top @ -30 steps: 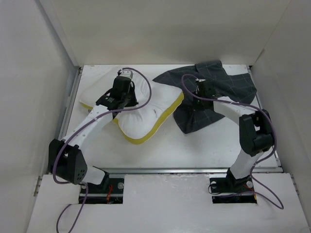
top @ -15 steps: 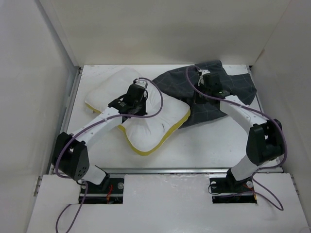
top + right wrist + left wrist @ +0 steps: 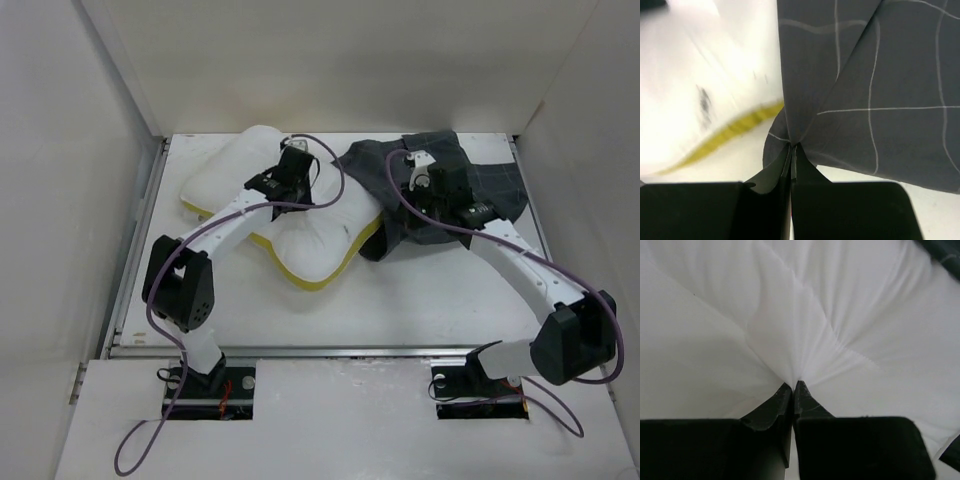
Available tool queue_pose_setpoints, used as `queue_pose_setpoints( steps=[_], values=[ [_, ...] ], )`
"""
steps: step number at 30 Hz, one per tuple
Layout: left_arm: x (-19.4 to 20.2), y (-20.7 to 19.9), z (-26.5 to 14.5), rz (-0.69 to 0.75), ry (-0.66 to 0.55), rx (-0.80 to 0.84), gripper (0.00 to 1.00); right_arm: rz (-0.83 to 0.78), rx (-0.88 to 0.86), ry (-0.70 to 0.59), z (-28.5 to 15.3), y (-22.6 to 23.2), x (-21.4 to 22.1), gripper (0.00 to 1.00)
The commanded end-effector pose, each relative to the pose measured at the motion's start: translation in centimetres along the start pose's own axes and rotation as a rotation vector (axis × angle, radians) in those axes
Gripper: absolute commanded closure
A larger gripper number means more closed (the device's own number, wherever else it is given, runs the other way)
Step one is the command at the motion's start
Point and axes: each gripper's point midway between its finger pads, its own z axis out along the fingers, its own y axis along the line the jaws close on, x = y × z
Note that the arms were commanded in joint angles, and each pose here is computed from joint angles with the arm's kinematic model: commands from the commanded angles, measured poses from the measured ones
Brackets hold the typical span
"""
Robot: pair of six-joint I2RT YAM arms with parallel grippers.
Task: Put the pillow into the pillowcase
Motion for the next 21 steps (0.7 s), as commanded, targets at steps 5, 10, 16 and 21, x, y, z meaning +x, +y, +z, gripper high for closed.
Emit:
queue_pose_setpoints(
  steps=[5,10,16,21],
  values=[
    [-10.6,-4.2,-2.1,-0.162,-0.242,0.192,1.00,-0.036,-0.039,0.019,-1.1,0.7,1.3,1.00],
    [-12.4,-7.5,-0.7,-0.191,-0.281,0.223,1.00,-0.017,-0.139,-0.075,-0.3,2.9,-1.7,1.00],
    [-10.9,-11.2,2.4,-0.243,-0.288,0.246,1.00,-0.040,-0.243,-0.140,-0.8,6.0,-5.4,1.00],
    [-9.4,-11.9,3.3,-0.340,-0.322,0.242,1.00,-0.062,-0.391,-0.138,-0.6,8.4,-6.5,1.00]
  ],
)
